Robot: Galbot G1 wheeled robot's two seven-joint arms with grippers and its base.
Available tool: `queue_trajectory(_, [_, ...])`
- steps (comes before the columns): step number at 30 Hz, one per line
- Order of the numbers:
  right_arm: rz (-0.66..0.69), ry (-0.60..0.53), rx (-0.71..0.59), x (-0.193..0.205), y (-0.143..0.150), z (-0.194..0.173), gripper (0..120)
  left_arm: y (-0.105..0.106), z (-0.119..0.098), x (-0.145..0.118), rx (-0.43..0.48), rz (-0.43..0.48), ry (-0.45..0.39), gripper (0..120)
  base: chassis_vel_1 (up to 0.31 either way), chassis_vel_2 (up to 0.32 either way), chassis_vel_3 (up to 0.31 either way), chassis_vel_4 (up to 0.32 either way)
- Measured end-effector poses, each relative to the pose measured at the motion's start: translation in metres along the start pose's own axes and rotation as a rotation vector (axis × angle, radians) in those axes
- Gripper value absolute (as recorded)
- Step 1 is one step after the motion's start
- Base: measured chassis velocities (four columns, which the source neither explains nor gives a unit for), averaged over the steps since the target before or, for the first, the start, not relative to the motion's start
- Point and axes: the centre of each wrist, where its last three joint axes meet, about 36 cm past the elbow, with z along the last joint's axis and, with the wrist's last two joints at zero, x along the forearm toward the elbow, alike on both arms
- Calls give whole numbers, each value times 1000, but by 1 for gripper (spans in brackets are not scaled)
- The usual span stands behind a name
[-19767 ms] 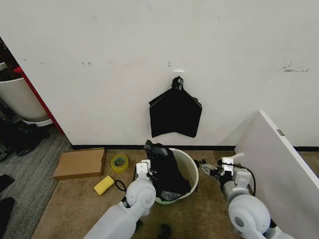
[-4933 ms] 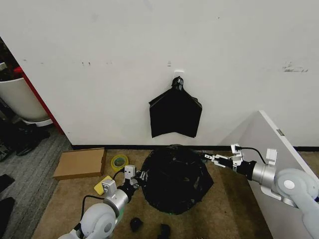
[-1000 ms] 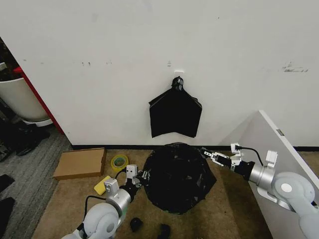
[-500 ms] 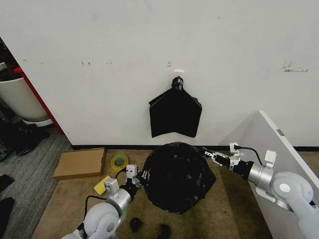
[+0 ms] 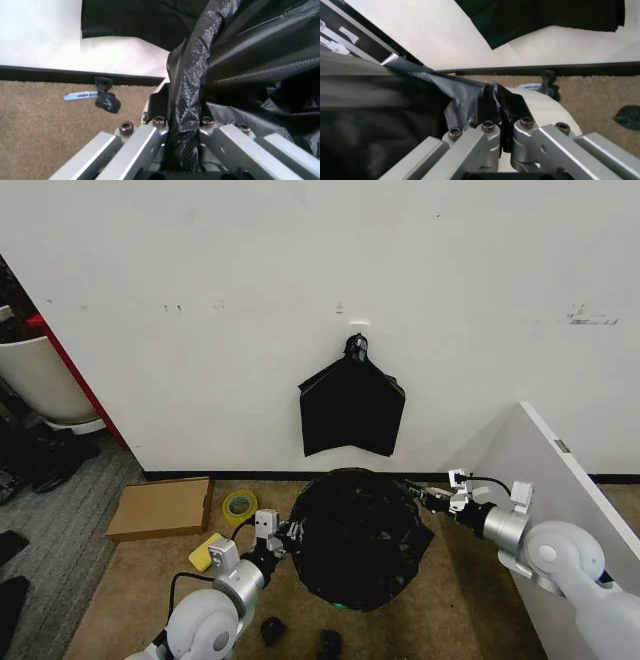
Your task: Place the garbage bag over the trash bin.
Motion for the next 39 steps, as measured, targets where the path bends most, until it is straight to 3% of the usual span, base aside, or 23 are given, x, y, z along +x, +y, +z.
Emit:
queue_trajectory(14, [54,17,23,-2,-1,12,0,-3,0,0,-2,4,-5,1,0,0,0,0])
queue_trajectory(17, [66,-6,22,-1,-1,10,7,-3,1,0,2,-2,-7,1,0,0,0,0])
queue_trajectory(22, [119,-86,-3,6,-3,4,30,-2,7,-1,32,-33,2,1,0,0,0,0])
queue_trajectory(24, [129,-90,-7,7,-3,5,31,-2,8,0,34,-37,4,1,0,0,0,0])
queue_trajectory(30, [228,-137,-23,15,-6,3,58,-1,11,1,34,-66,11,1,0,0,0,0])
queue_trajectory(33, [242,-162,-22,20,-3,-2,66,0,13,1,34,-82,14,1,0,0,0,0])
queue_trajectory(36, [248,-182,-12,26,5,-9,77,0,15,-1,39,-111,11,1,0,0,0,0])
queue_trajectory(39, [255,-140,53,35,40,-14,88,-3,17,-6,57,-199,13,1,0,0,0,0])
